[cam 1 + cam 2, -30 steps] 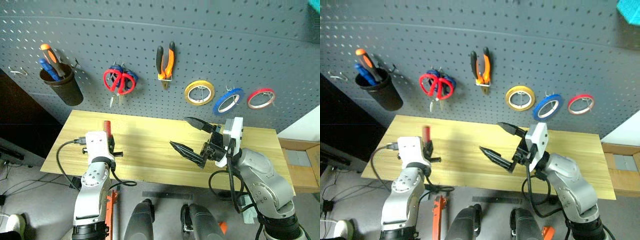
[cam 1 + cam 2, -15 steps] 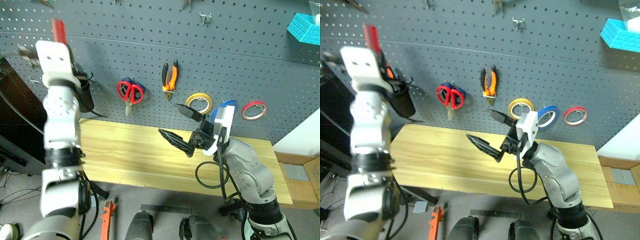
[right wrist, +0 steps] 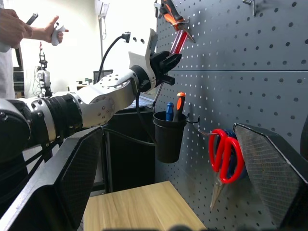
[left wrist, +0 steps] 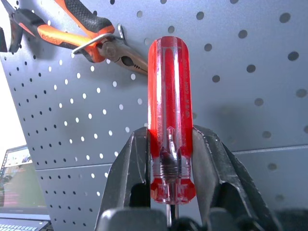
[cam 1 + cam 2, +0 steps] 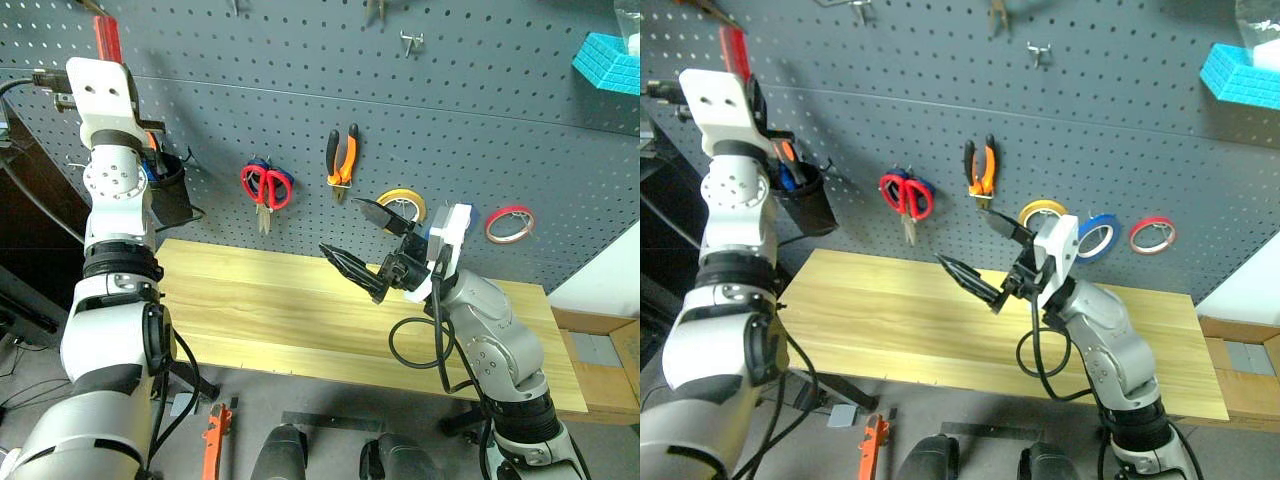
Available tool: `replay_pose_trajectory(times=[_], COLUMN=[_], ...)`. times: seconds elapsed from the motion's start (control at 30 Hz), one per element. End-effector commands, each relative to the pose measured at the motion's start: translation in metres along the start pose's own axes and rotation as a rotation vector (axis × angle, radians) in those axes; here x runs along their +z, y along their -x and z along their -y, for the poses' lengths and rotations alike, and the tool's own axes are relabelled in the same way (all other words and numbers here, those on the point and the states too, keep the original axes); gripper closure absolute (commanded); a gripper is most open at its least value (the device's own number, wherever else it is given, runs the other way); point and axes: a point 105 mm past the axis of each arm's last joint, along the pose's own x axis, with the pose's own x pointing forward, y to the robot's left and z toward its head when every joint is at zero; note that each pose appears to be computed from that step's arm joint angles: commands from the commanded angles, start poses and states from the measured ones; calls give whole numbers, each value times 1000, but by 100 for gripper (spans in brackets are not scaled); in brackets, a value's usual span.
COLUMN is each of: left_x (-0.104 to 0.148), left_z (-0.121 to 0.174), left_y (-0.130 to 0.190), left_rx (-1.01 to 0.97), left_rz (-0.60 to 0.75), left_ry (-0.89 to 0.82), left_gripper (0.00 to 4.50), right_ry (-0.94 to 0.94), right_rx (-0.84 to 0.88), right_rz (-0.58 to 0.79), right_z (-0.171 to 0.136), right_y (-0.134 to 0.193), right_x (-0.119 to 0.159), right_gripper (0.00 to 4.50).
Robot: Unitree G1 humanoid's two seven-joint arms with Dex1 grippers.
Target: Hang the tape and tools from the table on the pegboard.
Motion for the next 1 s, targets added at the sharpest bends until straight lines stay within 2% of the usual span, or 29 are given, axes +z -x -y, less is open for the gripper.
replay_pose_trajectory(times=[0.03, 0.43, 0.7, 1.0], left_x=[18, 10, -1, -12], left_z=[1, 6, 1, -6], left_y=[-9, -8, -3, 14], left_rx=[-1, -20, -39, -10], left_rz=[56, 26, -5, -11], left_ry=[18, 24, -12, 10], left_gripper=[367, 367, 367, 56], right_ry=[34, 4, -10, -4], right_rx=[9, -1, -10, -5], right_rz=[45, 11, -5, -11], right_z=[-2, -7, 4, 8], right_y=[-3, 4, 3, 2], right_x=[15, 16, 10, 8], right_gripper=[0, 0, 0, 0])
